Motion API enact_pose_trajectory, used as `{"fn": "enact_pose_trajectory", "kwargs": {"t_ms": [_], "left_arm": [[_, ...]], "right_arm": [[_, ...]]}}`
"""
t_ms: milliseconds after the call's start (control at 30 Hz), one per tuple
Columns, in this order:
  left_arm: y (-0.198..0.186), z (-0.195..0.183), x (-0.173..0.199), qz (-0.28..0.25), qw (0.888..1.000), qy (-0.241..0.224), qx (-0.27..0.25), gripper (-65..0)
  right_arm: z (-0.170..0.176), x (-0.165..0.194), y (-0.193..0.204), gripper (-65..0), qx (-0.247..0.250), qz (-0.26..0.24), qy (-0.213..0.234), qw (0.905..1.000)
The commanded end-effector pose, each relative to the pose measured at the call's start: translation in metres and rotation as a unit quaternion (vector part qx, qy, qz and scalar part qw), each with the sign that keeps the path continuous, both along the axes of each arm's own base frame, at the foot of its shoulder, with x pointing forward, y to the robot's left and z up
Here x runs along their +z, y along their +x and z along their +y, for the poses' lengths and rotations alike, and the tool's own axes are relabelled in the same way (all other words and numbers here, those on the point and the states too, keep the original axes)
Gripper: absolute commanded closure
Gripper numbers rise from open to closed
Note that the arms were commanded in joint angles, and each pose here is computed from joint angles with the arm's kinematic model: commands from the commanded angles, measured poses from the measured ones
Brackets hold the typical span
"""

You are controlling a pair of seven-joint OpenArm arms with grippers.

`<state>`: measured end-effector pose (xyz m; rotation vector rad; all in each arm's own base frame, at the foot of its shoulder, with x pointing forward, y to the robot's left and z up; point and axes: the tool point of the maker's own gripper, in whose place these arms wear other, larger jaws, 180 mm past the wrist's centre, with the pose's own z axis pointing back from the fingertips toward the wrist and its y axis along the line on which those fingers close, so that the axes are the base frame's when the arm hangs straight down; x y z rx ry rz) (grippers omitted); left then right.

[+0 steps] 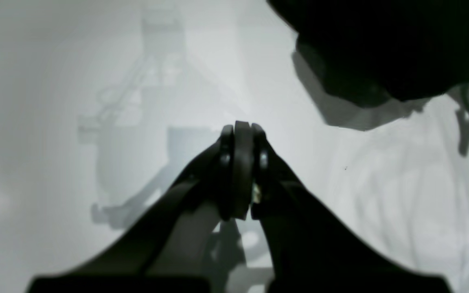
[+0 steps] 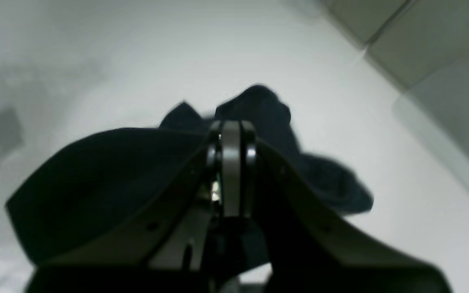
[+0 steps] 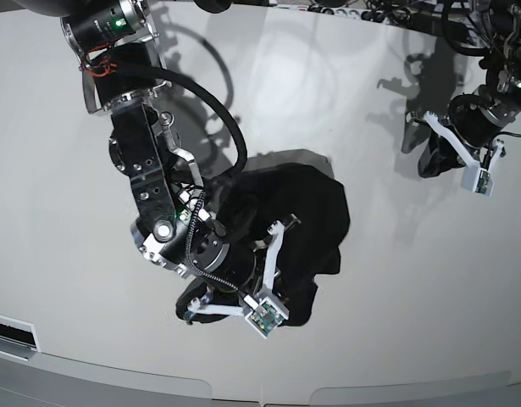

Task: Layout the t-shirt on the table in an organized manner, then fold the t-shirt properly
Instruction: 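Move the right gripper down onto the crumpled black t-shirt, then grasp the black t-shirt with the right gripper and lift it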

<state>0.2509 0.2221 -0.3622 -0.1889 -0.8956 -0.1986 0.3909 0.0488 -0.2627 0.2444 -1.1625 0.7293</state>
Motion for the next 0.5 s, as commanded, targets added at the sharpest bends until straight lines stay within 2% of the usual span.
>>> {"fn": "enact_pose_trajectory", "kwargs": {"t_ms": [0,167,267,400,467], "left_arm": [[0.007,0.001,0.012,-0.021,1.000,0.002,-0.005,0.0],[0.006,0.002,0.011,-0.020,1.000,0.002,-0.005,0.0],[0.006,0.002,0.011,-0.018,1.000,0.002,-0.005,0.0],[0.006,0.001,0.011,-0.019,1.000,0.002,-0.005,0.0],[0.006,0.001,0.011,-0.019,1.000,0.002,-0.005,0.0]], "right_arm": [[0.004,0.032,0.006,0.0,0.003,-0.041,0.021,0.9989],[-0.012,0.058,0.008,0.0,-0.032,-0.070,0.037,0.9964],[-0.038,0.068,0.017,0.0,-0.088,-0.075,0.054,0.9919],[-0.087,0.074,0.032,0.0,-0.180,-0.074,0.083,0.9774],[-0.115,0.072,0.036,0.0,-0.235,-0.063,0.097,0.9650]]}}
